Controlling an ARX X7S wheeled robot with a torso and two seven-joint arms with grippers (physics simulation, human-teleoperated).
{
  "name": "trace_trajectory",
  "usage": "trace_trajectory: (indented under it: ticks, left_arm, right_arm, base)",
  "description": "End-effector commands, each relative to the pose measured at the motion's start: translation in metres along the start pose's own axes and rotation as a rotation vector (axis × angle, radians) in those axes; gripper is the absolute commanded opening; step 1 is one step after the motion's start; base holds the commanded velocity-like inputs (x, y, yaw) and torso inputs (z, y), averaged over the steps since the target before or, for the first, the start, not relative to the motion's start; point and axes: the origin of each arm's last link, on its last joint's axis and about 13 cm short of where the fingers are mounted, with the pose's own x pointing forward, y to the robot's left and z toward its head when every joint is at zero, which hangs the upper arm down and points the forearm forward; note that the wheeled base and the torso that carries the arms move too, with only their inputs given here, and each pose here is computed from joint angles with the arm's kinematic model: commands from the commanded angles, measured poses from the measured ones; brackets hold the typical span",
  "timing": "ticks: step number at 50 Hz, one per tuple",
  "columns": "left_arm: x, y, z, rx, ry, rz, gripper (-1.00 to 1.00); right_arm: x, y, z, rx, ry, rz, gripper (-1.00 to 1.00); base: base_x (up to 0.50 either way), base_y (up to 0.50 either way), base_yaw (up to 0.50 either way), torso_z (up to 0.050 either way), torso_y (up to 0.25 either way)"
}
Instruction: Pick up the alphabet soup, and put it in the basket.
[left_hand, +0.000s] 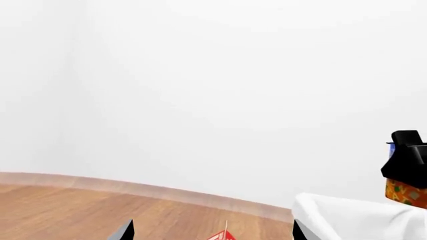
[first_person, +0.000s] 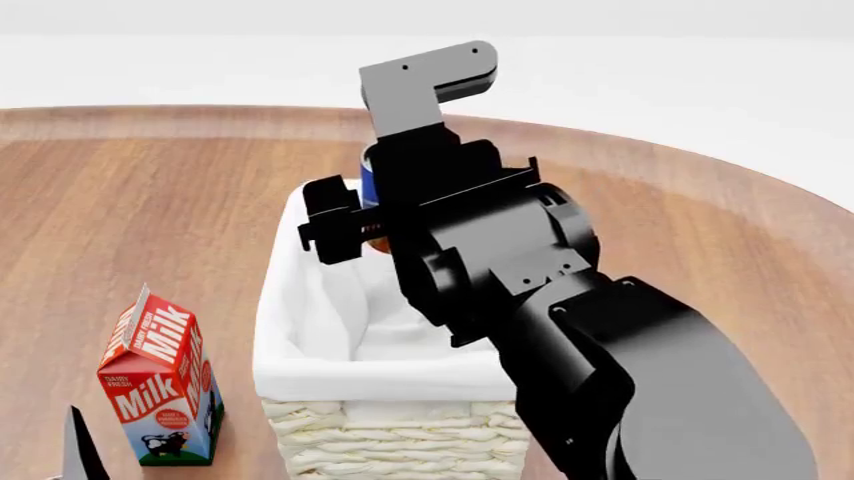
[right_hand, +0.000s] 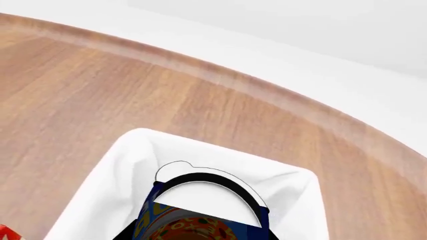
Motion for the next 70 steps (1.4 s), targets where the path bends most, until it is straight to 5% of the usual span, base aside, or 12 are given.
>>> trace_trajectory:
  ticks: [1,70]
  left_arm:
    - [-0.0002,-0.0003,0.0003,0.009,-0.001,0.001,1.0]
    - [0.0004,-0.0001,-0.0001,0.003,0.001,0.0,1.0]
  right_arm:
    - [-0.0009,-0.0016,0.0046,-0.033,-0.025,-0.004,-1.0]
    - [0.0001,0.001,0.0014,-0.049,-0.027,0.001,-1.0]
  base:
    - [0.0,0.0,0.0,0.0,0.0]
    - [0.0,0.0,0.0,0.0,-0.068]
